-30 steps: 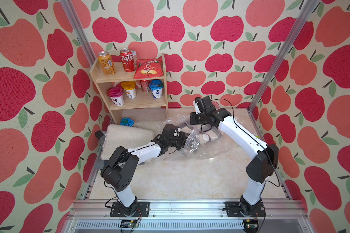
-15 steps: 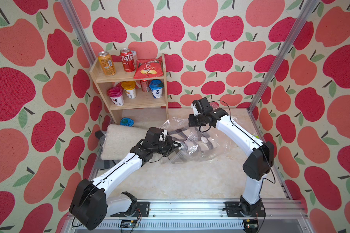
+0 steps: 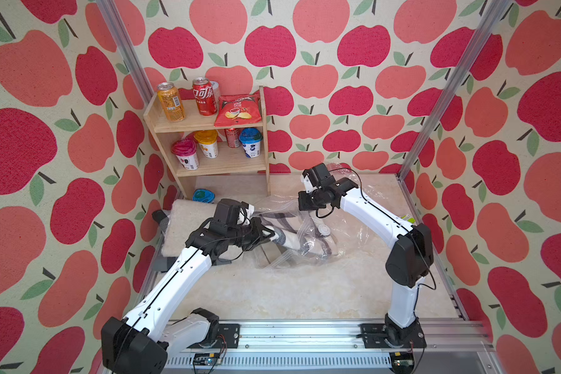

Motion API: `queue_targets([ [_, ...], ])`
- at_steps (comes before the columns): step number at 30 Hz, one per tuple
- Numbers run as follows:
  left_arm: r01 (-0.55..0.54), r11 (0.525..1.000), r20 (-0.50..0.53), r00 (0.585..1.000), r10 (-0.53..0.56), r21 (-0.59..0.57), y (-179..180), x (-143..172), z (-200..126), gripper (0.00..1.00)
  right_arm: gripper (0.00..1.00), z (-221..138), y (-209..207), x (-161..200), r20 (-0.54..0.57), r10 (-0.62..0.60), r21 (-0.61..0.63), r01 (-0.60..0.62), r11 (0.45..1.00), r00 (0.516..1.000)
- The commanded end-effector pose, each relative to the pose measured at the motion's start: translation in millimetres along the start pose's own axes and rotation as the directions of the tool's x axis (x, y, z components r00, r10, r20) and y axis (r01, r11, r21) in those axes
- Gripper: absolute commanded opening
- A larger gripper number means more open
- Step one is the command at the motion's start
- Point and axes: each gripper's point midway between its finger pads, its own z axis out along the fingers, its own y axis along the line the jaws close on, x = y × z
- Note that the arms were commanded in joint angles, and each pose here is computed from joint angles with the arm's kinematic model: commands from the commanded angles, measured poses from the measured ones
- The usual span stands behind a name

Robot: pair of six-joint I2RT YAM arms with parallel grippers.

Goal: Take the scarf out of the vacuum bag
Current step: Take out the scarf from the vacuum bag.

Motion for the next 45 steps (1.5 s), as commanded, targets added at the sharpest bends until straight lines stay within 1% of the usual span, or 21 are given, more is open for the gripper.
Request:
queue_targets([
  [1,-0.085,0.994,-0.011,0.996,0.085,0.067,-21.7,-12.4,-19.5,0.0,0.0,6.8,13.8,5.5,-0.038,-0.034,-0.041,0.032,0.999,0.999],
  [9,-0.171,0.979,-0.003,0.985,0.172,0.115,-61.6,-65.8,-41.8,0.0,0.0,11.9,19.1,8.4,-0.056,-0.01,-0.057,0.007,0.998,0.998],
  [13,-0.192,0.975,0.056,0.981,0.186,0.115,-72.4,-93.5,-66.2,0.0,0.0,13.1,18.8,8.8,-0.059,0.007,-0.055,-0.011,0.998,0.998],
  [24,-0.165,0.974,0.195,0.972,0.133,0.155,-62.4,-147.9,-127.0,0.0,0.0,19.4,16.4,7.1,-0.071,0.019,-0.046,-0.022,0.999,0.997],
  [27,-0.162,0.973,0.204,0.971,0.127,0.162,-59.1,-161.1,-135.1,0.0,0.0,21.8,15.8,8.3,-0.077,0.018,-0.046,-0.022,0.999,0.997],
  [37,-0.192,0.97,0.286,0.947,0.144,0.147,-56.1,-210.5,-156.4,0.0,0.0,21.2,13.9,9.4,-0.081,0.018,-0.043,-0.021,0.999,0.997],
  [40,-0.24,0.961,0.315,0.93,0.188,0.136,-59.2,-220.0,-165.7,0.0,0.0,19.6,12.0,12.5,-0.085,0.017,-0.042,-0.021,0.999,0.996],
  [45,-0.371,0.921,0.348,0.884,0.312,0.117,-66.9,-217.9,-177.5,0.0,0.0,11.3,14.5,17.6,-0.079,0.005,-0.071,-0.011,0.997,0.997],
])
